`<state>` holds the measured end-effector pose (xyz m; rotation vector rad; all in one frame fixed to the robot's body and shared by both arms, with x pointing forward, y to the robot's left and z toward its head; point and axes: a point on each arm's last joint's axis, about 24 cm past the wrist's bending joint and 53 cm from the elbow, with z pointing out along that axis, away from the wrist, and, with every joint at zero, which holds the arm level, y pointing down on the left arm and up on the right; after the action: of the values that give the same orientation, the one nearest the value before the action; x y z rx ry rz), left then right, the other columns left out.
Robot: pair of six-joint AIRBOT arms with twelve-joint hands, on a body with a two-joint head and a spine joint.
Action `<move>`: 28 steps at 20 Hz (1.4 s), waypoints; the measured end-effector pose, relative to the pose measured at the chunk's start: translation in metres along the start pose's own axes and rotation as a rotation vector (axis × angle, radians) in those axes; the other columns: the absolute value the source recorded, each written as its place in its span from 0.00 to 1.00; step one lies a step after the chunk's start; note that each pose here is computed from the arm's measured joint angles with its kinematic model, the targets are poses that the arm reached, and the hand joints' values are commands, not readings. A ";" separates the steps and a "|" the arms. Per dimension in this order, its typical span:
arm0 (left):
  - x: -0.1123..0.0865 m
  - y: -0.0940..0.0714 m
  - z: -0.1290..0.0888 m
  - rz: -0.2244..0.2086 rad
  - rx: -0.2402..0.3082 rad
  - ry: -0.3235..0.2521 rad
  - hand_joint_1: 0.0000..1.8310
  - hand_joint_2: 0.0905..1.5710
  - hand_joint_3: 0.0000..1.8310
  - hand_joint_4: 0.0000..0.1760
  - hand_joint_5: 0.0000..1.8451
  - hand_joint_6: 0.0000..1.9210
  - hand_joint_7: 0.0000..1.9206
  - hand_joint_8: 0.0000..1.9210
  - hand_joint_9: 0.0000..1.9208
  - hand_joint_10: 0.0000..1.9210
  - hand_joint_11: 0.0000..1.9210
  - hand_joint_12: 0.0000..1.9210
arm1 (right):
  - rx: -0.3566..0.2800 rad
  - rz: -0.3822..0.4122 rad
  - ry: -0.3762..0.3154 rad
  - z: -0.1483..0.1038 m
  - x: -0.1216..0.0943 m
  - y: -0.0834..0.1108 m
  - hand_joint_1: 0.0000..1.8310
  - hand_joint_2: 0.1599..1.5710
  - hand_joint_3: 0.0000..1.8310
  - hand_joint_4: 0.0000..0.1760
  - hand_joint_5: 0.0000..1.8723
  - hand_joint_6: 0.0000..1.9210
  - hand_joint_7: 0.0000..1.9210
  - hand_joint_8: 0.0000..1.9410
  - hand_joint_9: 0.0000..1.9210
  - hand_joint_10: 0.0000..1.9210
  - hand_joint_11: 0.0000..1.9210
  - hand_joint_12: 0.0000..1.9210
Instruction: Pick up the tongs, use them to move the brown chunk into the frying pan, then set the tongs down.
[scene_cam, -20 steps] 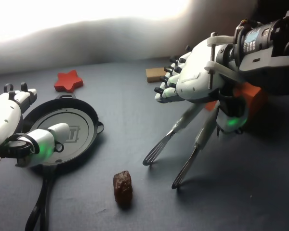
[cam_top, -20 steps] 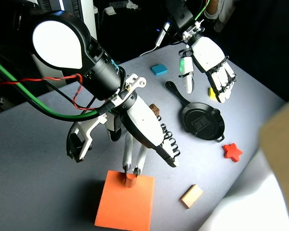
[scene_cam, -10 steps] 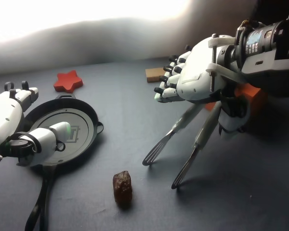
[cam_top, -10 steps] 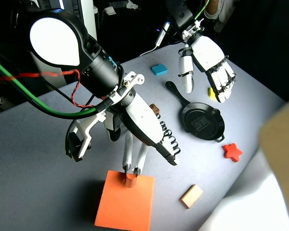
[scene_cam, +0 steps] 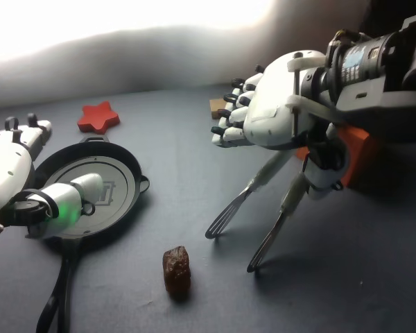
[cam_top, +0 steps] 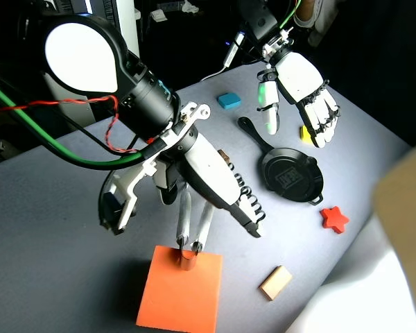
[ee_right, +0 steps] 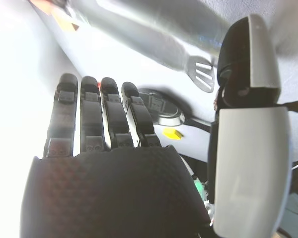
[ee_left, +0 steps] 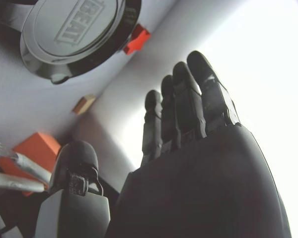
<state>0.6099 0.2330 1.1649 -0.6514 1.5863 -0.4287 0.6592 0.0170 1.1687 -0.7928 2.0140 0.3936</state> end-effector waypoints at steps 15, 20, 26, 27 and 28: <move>-0.001 -0.004 -0.002 -0.024 -0.002 -0.004 0.00 0.79 0.00 0.00 0.03 0.00 0.06 0.00 0.07 0.00 0.00 0.25 | 0.032 -0.033 0.054 0.028 0.029 -0.011 0.54 0.52 0.01 0.00 0.00 0.00 0.00 0.00 0.00 0.00 0.00 0.00; -0.001 -0.004 -0.002 -0.025 -0.003 -0.003 0.00 0.79 0.00 0.02 0.03 0.00 0.06 0.00 0.07 0.00 0.00 0.24 | 0.041 0.014 0.044 0.030 0.028 -0.017 0.57 0.54 0.01 0.00 0.00 0.00 0.00 0.00 0.00 0.00 0.00 0.00; 0.001 -0.002 -0.003 -0.017 -0.006 0.001 0.00 0.79 0.00 0.00 0.04 0.00 0.06 0.00 0.07 0.00 0.00 0.25 | 0.037 0.044 0.042 0.032 0.032 -0.017 0.59 0.59 0.00 0.00 0.07 0.02 0.08 0.00 0.06 0.02 0.00 0.14; 0.001 -0.001 -0.003 -0.019 -0.008 0.003 0.00 0.79 0.00 0.01 0.03 0.00 0.06 0.00 0.07 0.00 0.00 0.26 | 0.038 0.059 0.046 0.032 0.034 -0.018 0.58 0.60 0.01 0.00 0.07 0.02 0.08 0.00 0.06 0.02 0.00 0.15; 0.001 -0.001 -0.003 -0.017 -0.008 0.003 0.00 0.78 0.00 0.01 0.03 0.00 0.06 0.00 0.07 0.00 0.00 0.26 | 0.040 0.073 0.047 0.033 0.035 -0.019 0.58 0.59 0.00 0.00 0.09 0.02 0.10 0.01 0.08 0.03 0.00 0.25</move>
<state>0.6073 0.2311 1.1650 -0.6709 1.5869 -0.4367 0.6793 0.0074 1.1222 -0.7112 2.0933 0.3780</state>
